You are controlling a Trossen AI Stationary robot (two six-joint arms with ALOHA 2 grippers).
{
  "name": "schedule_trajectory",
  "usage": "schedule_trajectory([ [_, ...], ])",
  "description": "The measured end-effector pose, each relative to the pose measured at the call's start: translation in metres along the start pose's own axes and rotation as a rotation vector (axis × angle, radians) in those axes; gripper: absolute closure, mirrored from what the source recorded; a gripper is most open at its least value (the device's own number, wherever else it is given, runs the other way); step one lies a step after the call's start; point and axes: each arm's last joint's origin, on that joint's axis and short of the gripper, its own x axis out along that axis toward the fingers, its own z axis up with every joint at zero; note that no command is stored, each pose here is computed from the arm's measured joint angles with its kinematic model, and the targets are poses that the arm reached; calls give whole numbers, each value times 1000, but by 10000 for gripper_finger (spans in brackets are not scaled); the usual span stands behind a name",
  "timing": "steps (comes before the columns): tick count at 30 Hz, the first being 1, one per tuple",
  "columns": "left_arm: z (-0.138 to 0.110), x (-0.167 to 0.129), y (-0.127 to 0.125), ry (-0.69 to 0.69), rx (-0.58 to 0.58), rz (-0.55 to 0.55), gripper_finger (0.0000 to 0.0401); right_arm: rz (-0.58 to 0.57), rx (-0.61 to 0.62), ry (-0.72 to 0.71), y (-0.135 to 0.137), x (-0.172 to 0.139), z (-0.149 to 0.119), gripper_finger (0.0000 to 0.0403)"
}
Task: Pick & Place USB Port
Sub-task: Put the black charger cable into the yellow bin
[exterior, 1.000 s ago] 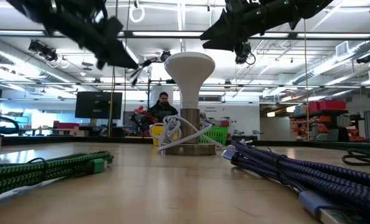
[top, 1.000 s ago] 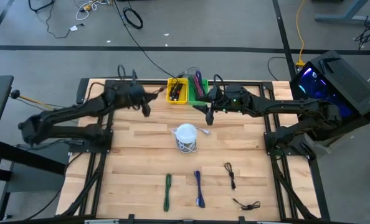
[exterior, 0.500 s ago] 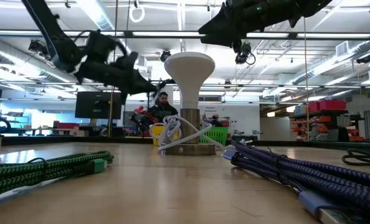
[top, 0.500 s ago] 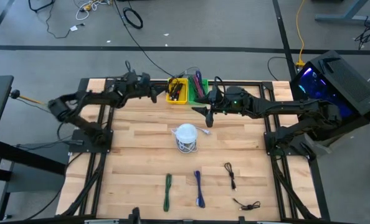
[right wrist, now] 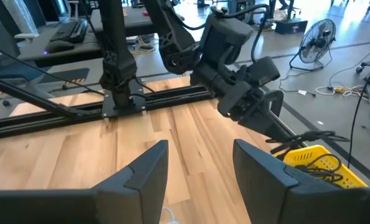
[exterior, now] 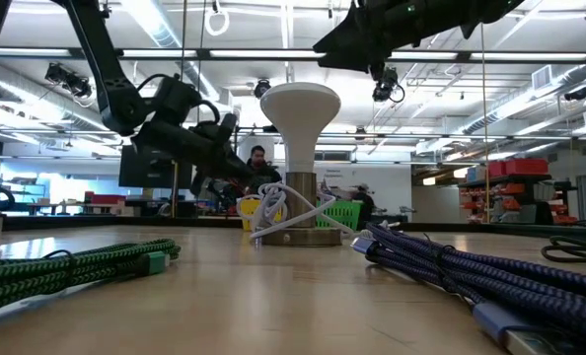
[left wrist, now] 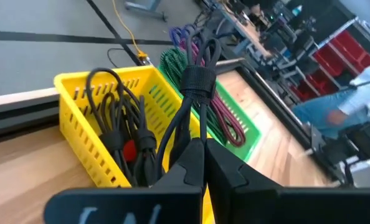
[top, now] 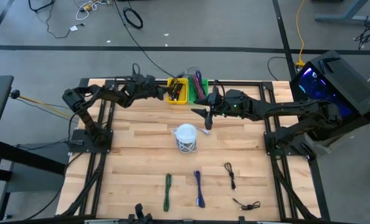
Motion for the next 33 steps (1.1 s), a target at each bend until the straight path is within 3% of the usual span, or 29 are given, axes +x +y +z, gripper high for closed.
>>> schedule_trajectory([
  [18,-3,3,-8,-38,-63,29,387,1,-3,-2,0,0,0,223],
  [24,-4,4,-8,-79,-65,91,385,4,-3,1,1,0,0,223],
  [33,-4,4,-8,-83,-86,95,340,11,-10,6,3,0,-1,223],
])
